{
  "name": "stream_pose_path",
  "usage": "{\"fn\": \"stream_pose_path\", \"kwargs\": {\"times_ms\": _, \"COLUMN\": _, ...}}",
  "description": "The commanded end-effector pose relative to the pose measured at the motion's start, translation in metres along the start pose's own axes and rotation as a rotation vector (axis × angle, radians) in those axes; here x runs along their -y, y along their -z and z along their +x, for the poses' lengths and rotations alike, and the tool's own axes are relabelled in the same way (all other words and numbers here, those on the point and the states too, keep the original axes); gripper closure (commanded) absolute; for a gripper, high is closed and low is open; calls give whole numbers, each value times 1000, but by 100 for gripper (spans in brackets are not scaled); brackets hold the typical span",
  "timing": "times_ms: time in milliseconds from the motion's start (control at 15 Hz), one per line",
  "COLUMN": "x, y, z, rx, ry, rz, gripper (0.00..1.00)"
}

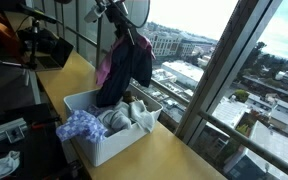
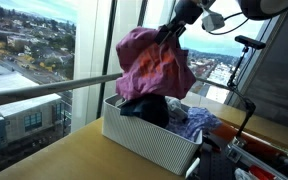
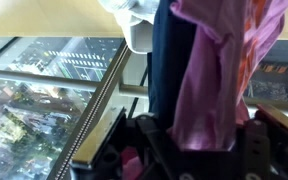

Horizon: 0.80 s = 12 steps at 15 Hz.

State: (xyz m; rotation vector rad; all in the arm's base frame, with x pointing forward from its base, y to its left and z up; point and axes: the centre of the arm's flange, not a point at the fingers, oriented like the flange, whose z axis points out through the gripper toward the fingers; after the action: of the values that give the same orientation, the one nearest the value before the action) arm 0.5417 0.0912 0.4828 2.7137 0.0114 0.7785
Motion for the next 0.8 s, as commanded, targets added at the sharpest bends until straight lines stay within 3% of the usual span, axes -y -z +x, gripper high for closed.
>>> {"fn": "stream_pose_path", "kwargs": {"times_ms": 0, "x": -35, "y": 3, "z": -2, "rx": -1, "ry": -1, "rz": -60, "gripper": 100}}
{"fn": "stream_pose_path", "kwargs": {"times_ms": 267, "x": -40, "y": -39, "z": -31, "rx": 48, "ry": 3, "rz": -77, "gripper": 100}}
{"fn": "stream_pose_path", "kwargs": {"times_ms": 733, "x": -5, "y": -134, "z": -108, "rx": 174, "ry": 47, "rz": -31, "gripper": 100}}
